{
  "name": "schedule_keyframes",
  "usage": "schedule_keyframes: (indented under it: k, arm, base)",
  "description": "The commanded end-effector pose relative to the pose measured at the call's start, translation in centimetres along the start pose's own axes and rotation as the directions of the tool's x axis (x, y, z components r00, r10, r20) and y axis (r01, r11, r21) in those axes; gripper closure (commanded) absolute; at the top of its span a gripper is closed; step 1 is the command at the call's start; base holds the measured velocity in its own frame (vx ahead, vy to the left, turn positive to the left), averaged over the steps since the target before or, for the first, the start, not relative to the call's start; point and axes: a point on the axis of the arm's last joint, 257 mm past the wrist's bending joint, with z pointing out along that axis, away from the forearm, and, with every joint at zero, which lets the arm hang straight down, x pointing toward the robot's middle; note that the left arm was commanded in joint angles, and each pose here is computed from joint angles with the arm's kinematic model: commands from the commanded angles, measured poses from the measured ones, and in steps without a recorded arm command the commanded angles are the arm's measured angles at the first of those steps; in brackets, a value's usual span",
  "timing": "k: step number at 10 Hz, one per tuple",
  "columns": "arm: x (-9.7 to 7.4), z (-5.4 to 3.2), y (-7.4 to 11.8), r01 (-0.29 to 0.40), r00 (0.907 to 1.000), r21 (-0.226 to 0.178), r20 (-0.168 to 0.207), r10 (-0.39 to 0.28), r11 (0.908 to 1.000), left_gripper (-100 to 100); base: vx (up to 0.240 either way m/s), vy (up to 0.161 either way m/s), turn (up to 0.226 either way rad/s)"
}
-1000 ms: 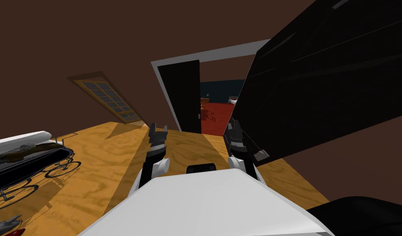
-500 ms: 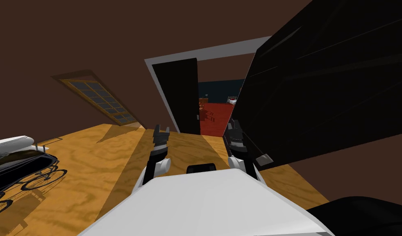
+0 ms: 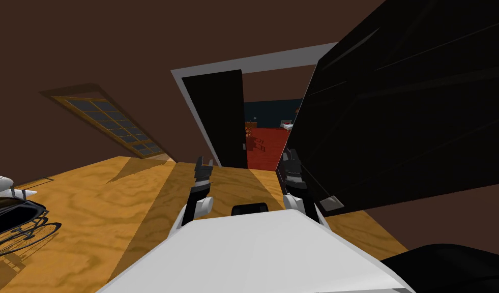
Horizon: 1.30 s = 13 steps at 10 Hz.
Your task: Pull the door open
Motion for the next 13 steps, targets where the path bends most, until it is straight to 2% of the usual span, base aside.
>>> schedule_keyframes:
  k: [1, 7, 13]
  arm:
    - [-0.1, -0.22, 1.2, 0.0, 1.0, -0.019, -0.005, 0.0, 0.9998, -100]
    - [-0.5, -1.42, 5.8, -0.004, 0.9998, -0.092, -0.021, 0.002, 0.9958, -100]
    - [-1.0, -3.06, 10.4, -0.009, 0.9994, -0.17, -0.033, 0.003, 0.9854, -100]
  base:
    - [0.101, -0.041, -0.047]
    - [0.102, -0.026, -0.055]
    - [0.107, -0.026, -0.058]
